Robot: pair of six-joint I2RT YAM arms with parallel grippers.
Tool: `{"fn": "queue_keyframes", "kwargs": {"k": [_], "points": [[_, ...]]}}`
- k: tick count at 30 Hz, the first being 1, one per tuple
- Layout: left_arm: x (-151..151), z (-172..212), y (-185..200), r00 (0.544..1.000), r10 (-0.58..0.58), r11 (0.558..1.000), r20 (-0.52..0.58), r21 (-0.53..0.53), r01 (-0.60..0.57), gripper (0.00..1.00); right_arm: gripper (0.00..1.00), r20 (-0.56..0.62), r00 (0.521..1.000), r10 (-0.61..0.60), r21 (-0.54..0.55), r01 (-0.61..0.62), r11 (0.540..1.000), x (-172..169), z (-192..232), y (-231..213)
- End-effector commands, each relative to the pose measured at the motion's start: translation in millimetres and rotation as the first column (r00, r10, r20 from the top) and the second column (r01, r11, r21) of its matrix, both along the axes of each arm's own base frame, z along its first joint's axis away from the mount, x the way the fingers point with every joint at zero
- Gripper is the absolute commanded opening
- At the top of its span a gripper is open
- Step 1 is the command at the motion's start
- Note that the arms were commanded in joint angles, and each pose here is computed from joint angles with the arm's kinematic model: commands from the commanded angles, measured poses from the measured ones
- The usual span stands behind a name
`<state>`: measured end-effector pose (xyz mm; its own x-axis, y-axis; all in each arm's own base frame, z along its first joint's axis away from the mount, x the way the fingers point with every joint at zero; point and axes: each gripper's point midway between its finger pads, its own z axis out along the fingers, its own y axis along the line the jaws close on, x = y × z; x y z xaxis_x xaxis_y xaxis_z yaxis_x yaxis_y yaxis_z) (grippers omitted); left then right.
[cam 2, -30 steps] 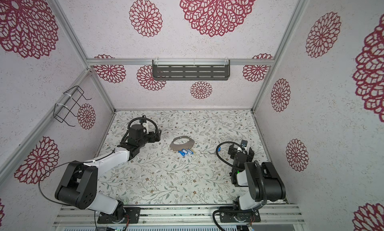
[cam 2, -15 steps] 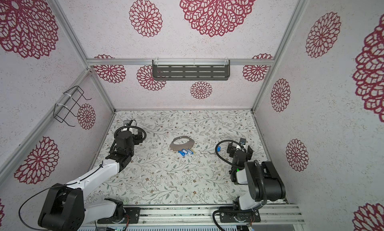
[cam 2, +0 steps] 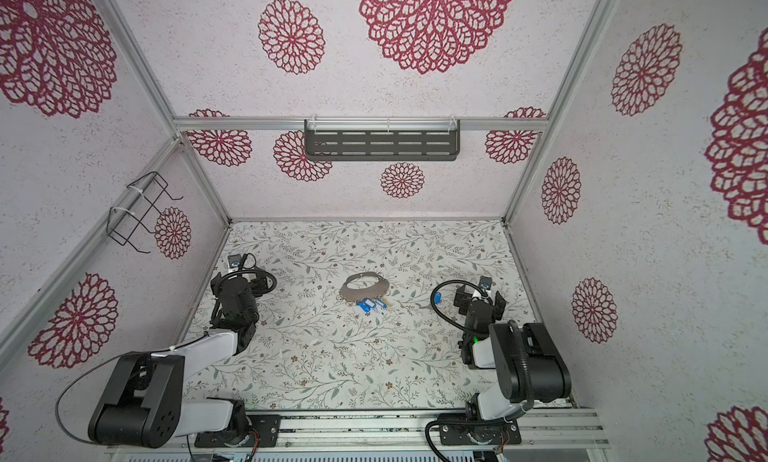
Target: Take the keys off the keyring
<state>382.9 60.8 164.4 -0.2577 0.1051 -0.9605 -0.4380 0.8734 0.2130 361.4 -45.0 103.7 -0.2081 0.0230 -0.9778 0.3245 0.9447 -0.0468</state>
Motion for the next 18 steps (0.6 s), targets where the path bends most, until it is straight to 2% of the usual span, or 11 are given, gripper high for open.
{"fn": "queue_keyframes", "kwargs": {"k": [1, 5, 7, 11, 18], "points": [[10, 30, -1, 0.991, -0.021, 0.999, 0.131, -0.026, 0.024, 0.97, 0.99, 0.051, 0.999, 0.008, 0.011, -0.008, 1.0, 7, 13, 3], [-1, 12, 13, 0.996, 0.059, 0.997, 0.064, -0.044, -0.056, 0.97, 0.99, 0.051, 0.999, 0.007, 0.011, -0.008, 1.0, 7, 13, 2], [-1, -8, 13, 0.998, 0.03, 0.996, 0.047, -0.084, -0.026, 0.97, 0.99, 0.05, 0.999, 0.007, 0.011, -0.007, 1.0, 7, 13, 2], [-2, -17, 14, 0.991, 0.027, 0.998, 0.134, -0.057, -0.019, 0.97, 0.99, 0.05, 0.999, 0.01, 0.011, -0.01, 1.0, 7, 13, 3], [5, -28, 26, 0.997, 0.025, 0.99, 0.074, -0.142, -0.014, 0.97, 0.99, 0.05, 0.999, 0.008, 0.011, -0.008, 1.0, 7, 13, 3]]}}
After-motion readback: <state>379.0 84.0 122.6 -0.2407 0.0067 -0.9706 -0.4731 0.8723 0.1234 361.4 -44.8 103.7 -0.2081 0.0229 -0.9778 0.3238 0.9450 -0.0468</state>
